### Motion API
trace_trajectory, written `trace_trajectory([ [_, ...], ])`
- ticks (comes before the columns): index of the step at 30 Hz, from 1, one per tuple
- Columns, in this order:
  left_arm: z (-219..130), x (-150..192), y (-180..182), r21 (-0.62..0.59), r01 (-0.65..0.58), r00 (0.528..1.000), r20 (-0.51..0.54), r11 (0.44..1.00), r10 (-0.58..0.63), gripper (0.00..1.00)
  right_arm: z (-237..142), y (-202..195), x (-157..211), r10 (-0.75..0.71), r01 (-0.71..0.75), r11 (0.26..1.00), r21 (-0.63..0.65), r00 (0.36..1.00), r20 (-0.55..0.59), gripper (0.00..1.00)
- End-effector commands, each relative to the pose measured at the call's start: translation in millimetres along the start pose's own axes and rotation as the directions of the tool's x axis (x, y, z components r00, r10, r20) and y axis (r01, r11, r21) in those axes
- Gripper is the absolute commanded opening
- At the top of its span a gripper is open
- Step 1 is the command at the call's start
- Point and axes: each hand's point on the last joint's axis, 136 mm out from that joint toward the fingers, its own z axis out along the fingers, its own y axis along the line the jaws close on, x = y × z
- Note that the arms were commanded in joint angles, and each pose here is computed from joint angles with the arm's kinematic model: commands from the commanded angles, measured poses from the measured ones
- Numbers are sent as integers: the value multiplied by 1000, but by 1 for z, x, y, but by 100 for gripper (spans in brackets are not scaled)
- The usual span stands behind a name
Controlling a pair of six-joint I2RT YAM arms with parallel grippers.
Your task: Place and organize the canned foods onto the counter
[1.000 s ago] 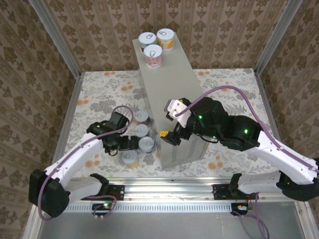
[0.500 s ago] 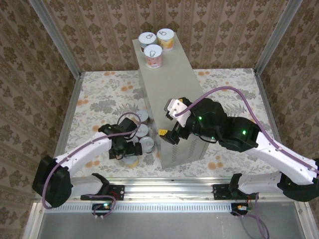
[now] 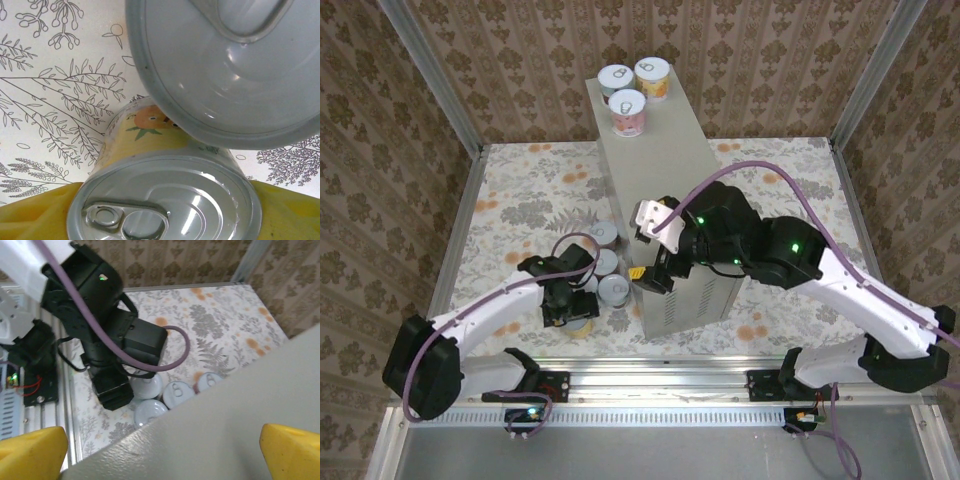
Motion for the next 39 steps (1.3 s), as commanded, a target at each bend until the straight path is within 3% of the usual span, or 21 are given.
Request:
trace_trajectory([
  [1, -3, 3, 3, -3, 20, 1000, 12, 1000, -20, 71, -4, 24, 5, -59, 51, 990, -132, 997, -54, 100],
  [7, -16, -1, 5, 5, 34, 998, 50, 999, -34, 65, 6, 31, 0, -90, 76, 982, -174, 993, -74, 100],
  [13, -53, -8, 7, 0, -8, 994, 112, 1000, 8, 57, 5, 36, -8, -91, 81, 977, -195, 995, -40, 100],
  [17, -92, -15, 9, -25, -76, 984, 160, 997, 79, 53, 5, 36, -11, -95, 88, 977, -195, 995, -26, 100],
  [21, -136, -24, -8, 36, -225, 953, 217, 974, 213, 53, 6, 38, -15, -103, 100, 975, -201, 995, -6, 100],
  [30, -222, -23, -65, 270, -525, 837, 334, 807, 433, 54, 8, 33, -19, -125, 128, 977, -171, 992, 27, 100],
  [35, -272, -10, -93, 375, -663, 744, 421, 648, 518, 54, 2, 30, -17, -129, 136, 979, -152, 990, 55, 100],
  [39, -307, 3, -109, 388, -758, 650, 516, 525, 557, 54, 1, 23, -15, -106, 112, 985, -133, 993, 52, 100],
])
